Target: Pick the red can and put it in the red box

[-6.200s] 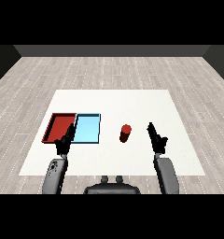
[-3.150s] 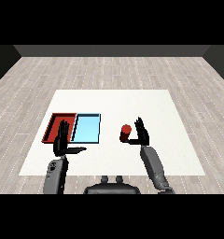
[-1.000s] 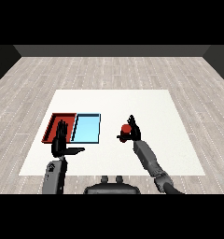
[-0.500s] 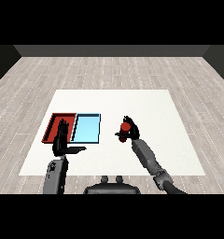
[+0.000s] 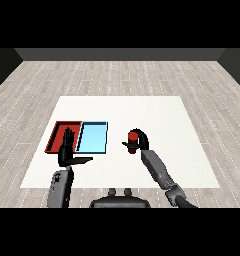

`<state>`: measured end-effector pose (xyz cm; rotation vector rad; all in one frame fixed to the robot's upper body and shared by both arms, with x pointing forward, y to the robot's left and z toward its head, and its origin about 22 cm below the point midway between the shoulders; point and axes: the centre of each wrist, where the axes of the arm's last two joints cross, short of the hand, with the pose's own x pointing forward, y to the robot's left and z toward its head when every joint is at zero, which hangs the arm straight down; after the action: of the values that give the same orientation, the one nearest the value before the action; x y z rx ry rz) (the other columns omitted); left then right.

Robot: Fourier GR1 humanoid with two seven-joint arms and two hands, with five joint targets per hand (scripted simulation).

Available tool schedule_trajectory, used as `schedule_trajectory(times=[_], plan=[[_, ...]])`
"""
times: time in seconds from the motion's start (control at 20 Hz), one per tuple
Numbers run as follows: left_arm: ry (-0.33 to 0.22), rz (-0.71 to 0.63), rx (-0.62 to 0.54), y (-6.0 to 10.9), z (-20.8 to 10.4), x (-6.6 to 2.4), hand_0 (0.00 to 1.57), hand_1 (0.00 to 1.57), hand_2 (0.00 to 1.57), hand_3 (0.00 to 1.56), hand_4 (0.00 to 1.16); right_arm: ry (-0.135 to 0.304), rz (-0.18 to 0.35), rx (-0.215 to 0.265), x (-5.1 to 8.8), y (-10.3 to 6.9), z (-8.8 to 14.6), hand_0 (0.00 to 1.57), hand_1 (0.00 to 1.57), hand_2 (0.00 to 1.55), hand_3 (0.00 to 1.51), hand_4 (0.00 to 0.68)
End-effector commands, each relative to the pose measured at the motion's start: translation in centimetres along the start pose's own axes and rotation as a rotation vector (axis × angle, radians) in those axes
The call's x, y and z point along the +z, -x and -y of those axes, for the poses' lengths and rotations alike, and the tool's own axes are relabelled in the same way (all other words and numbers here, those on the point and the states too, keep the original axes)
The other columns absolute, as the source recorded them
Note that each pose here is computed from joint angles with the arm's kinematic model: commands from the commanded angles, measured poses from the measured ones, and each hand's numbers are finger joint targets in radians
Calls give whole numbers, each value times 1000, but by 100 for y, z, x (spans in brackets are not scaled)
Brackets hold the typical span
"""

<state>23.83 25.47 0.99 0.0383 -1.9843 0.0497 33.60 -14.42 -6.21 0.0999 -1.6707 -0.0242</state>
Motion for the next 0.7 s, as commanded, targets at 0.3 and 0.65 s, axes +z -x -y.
schedule_trajectory(times=[0.3,0.65], plan=[[41,-17,27,118,41,59,0,0,0,0,0,-17,100,28,-11,-261,66,1457,1457,1445,1410,659],[112,-35,9,50,293,-181,0,0,0,0,0,-18,182,16,140,-369,-252,1448,1448,1446,1413,647]])
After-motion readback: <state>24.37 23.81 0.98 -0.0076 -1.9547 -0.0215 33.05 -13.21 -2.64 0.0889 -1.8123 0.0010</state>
